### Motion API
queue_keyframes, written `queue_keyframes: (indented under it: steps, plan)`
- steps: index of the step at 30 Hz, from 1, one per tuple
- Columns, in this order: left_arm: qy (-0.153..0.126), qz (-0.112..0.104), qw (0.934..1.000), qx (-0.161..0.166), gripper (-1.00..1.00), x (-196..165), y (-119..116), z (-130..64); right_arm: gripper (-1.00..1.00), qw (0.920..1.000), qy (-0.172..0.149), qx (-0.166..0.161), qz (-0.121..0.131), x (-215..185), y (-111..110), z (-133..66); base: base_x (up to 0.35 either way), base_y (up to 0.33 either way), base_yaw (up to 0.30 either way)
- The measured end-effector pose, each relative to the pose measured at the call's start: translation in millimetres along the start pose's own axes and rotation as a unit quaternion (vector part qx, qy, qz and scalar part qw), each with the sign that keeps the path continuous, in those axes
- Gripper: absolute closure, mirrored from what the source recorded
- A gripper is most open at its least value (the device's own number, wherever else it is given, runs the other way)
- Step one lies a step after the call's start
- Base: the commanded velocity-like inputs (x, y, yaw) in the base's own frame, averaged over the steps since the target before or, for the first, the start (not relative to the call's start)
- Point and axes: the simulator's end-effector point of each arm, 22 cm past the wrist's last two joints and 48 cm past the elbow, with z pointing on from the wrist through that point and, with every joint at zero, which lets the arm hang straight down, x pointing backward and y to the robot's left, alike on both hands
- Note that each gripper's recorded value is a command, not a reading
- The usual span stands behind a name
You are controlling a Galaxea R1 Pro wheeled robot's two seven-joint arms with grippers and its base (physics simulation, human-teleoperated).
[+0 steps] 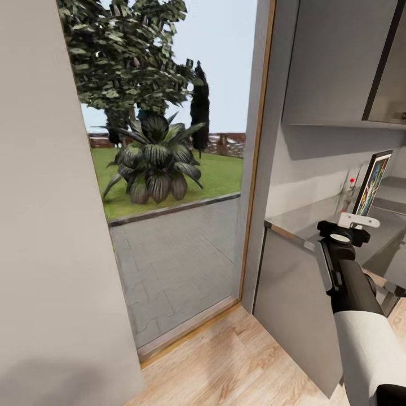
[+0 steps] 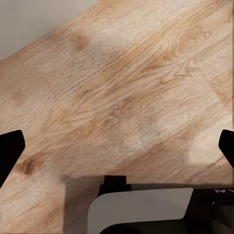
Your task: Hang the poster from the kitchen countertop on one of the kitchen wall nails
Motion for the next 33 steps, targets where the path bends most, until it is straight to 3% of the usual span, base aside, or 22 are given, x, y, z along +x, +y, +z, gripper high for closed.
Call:
queue_keyframes:
  steps: [24,33]
  plan:
    - [0.000,-0.001,1.0000,-0.002,-1.00,0.0,2.4,0.0,-1.00,1.0000,0.002,-0.002,0.001,2.4,2.1,-1.2,0.052,-0.030,0.000]
    - [0.000,-0.001,1.0000,-0.002,-1.00,0.0,2.5,0.0,-1.00,0.9997,-0.019,-0.002,0.013,4.5,4.8,3.2,0.149,-0.067,0.000]
